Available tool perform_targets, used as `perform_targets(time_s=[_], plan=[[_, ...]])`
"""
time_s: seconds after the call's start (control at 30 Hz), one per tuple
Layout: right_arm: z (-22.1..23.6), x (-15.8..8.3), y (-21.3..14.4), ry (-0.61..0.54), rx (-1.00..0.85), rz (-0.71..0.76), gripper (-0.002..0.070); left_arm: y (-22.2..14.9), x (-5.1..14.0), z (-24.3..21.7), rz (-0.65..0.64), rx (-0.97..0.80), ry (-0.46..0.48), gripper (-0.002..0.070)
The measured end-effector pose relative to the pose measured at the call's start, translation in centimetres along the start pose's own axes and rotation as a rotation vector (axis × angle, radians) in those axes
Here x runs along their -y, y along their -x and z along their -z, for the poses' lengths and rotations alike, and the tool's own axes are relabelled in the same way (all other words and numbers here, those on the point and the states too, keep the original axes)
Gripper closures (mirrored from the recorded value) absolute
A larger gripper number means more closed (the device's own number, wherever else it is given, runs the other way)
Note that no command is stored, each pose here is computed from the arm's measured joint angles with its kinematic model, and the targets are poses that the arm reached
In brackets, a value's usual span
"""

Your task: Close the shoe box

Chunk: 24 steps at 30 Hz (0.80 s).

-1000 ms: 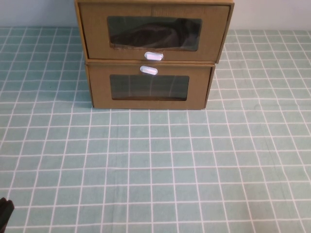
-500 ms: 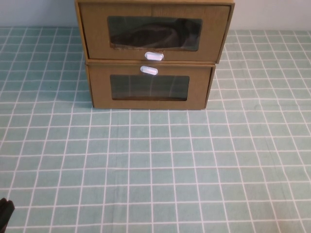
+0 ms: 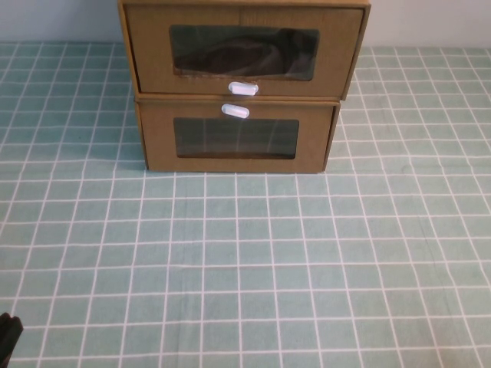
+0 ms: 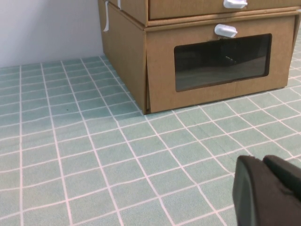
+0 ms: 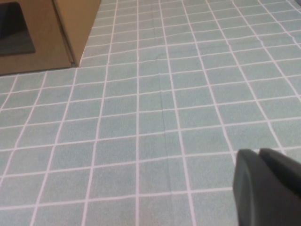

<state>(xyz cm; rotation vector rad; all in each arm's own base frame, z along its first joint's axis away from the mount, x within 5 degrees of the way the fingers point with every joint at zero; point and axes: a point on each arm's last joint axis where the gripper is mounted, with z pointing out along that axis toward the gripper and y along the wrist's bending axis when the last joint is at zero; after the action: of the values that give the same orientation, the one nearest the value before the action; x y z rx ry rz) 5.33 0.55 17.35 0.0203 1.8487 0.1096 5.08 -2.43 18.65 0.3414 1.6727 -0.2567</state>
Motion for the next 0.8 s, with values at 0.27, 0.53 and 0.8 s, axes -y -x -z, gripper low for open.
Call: perform_targets(time_s=[0.27, 0.53, 0.8], plan=[[0.0, 0.0, 0.0, 0.0, 0.0, 0.0, 0.0687, 0.0, 0.0, 0.0, 0.0, 0.0, 0.0, 0.068], [0.0, 0.0, 0.0, 0.0, 0.0, 0.0, 0.0687, 0.2, -1.5, 0.1, -0.035, 0.021, 0.206, 0.068], [0.0, 0.0, 0.0, 0.0, 0.002, 0.0, 0.0687, -1.4, -2.4, 0.5, 0.048, -0.155, 0.357, 0.068]])
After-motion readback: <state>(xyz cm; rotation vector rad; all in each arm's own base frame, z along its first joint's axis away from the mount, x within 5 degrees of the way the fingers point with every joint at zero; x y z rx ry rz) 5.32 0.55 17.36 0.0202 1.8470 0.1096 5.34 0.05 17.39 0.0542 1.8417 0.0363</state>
